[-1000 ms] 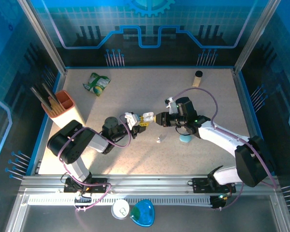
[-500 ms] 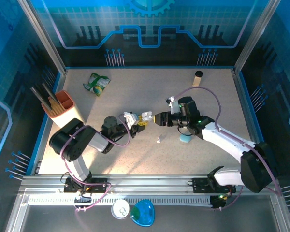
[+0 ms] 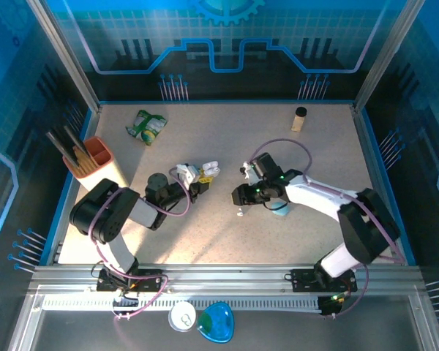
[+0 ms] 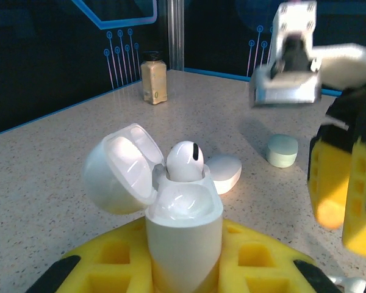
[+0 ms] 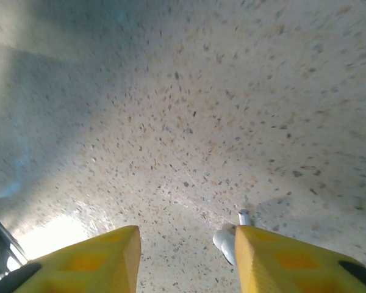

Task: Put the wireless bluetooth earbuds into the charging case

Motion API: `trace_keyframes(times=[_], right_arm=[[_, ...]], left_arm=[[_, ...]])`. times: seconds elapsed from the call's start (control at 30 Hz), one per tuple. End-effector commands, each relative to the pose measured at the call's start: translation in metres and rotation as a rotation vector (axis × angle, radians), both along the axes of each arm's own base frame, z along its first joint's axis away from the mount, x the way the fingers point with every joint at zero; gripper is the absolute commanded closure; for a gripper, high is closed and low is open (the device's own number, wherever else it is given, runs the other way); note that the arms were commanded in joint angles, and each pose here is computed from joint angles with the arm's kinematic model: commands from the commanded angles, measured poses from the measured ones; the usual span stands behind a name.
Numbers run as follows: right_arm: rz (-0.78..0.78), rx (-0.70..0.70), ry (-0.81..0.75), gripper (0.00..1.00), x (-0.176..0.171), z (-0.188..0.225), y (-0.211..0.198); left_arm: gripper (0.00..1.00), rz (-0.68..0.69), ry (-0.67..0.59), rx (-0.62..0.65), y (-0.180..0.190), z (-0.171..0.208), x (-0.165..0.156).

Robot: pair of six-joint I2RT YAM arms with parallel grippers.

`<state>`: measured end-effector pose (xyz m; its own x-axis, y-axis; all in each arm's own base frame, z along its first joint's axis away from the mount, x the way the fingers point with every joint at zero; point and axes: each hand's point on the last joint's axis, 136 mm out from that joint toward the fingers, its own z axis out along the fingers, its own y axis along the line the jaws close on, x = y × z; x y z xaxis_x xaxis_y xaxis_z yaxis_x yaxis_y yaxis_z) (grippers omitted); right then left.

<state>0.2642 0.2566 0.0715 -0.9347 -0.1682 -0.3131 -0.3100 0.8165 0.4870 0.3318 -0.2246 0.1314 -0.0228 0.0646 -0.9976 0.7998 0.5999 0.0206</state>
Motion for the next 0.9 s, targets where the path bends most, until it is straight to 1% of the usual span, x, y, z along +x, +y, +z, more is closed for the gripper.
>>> trace_keyframes(times=[0.0,0.2,0.33,0.57,0.87], right_arm=[[0.051,-0.015,0.050,0.60,-0.005,-0.008,0.013],[0.113,0.016,0.094,0.64,-0.002,-0.021,0.036],[0.120,-0.008,0.127,0.65,0.000,-0.039,0.038],[0.119,-0.076,0.140,0.65,0.001,-0.052,0.024],[0.107,-0.104,0.156,0.65,-0.016,-0.051,-0.003]], left_arm=[[1.00,-0.002,-0.038,-0.028,0.005,0.014,-0.004],[1.00,0.024,-0.026,-0.035,0.014,0.015,-0.005],[1.00,0.030,-0.025,-0.031,0.016,0.017,-0.006],[1.00,0.021,-0.028,-0.030,0.015,0.021,-0.008],[1.00,0.008,-0.017,-0.031,0.012,0.018,-0.006]])
